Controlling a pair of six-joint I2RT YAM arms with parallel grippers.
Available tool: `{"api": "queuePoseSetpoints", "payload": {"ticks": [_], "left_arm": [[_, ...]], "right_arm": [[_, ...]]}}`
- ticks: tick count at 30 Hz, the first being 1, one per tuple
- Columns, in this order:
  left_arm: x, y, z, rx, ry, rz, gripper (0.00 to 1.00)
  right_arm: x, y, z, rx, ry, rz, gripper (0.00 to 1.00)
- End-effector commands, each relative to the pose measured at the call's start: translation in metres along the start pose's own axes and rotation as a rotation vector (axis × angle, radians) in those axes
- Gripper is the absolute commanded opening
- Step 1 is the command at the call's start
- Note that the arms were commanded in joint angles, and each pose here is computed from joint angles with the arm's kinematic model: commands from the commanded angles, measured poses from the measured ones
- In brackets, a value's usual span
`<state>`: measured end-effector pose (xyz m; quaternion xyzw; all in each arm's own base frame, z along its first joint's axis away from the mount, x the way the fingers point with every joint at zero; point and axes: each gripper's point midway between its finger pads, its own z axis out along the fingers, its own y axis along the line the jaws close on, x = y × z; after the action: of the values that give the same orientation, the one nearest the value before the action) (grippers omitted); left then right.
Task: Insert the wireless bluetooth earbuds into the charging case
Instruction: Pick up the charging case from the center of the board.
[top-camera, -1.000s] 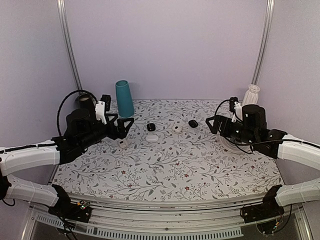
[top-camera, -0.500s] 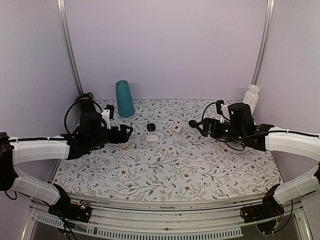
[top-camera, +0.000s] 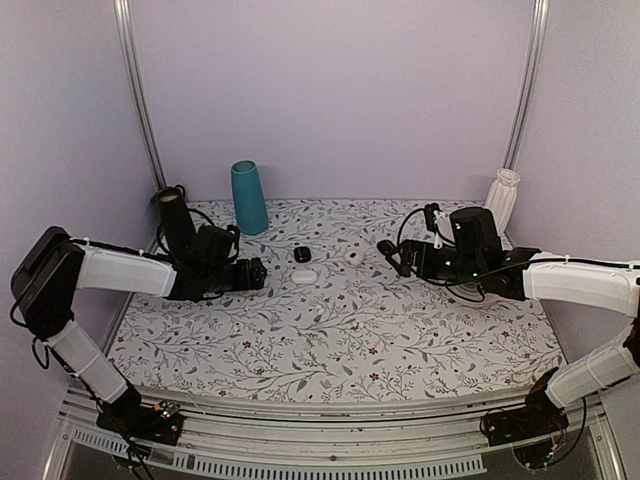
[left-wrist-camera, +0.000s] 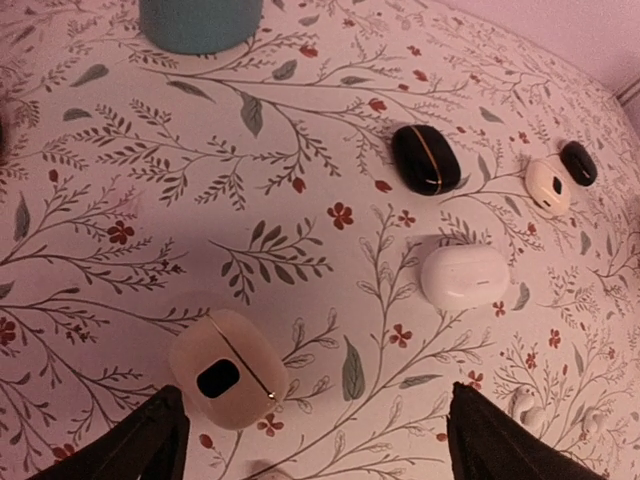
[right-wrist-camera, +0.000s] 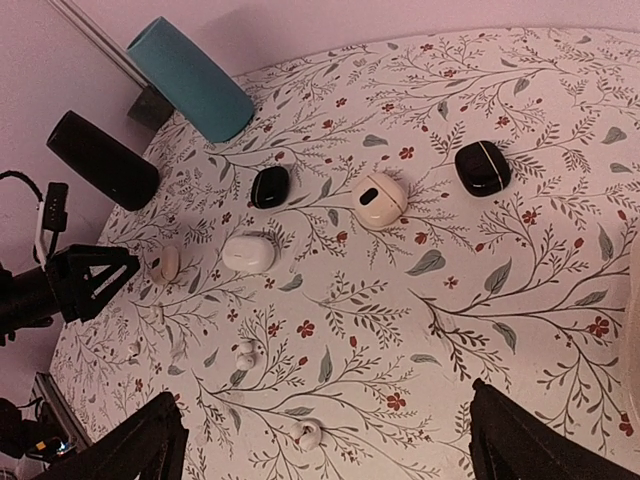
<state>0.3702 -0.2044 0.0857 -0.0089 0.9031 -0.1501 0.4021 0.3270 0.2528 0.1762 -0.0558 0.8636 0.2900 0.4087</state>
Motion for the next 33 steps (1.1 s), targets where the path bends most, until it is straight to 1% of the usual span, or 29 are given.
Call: {"api": "queuePoseSetpoints", "payload": {"ticks": [1,4,10,14,20,33], "left_arm": [[-0.001,0.032,0.018,-0.111,0.017,-0.052,0.89],[0.0,0.039,0.031,-0.11,0.035,-0.075,0.88],[0.002,0.043,0.051,-0.145,0.062,-0.072,0.85],[0.006,0.049,0.053,-0.18,0.061,-0.08,0.81],[0.015,0.062,0.048,-0.257,0.052,-0.072,0.8],[0.023,0.053,0.047,-0.354,0.017,-0.077,0.77]], "right_arm": [[-0.019,0.014,-0.006,-0.05,-0.053,-0.022,0.99],[-0.019,0.015,-0.007,-0.06,-0.057,-0.023,0.99],[-0.017,0.014,-0.011,-0.063,-0.066,-0.012,0.99],[-0.017,0.014,-0.014,-0.067,-0.075,-0.004,0.99],[-0.02,0.016,-0.016,-0.077,-0.085,-0.006,0.99],[-0.019,0.016,-0.019,-0.085,-0.091,0.005,0.99]]}}
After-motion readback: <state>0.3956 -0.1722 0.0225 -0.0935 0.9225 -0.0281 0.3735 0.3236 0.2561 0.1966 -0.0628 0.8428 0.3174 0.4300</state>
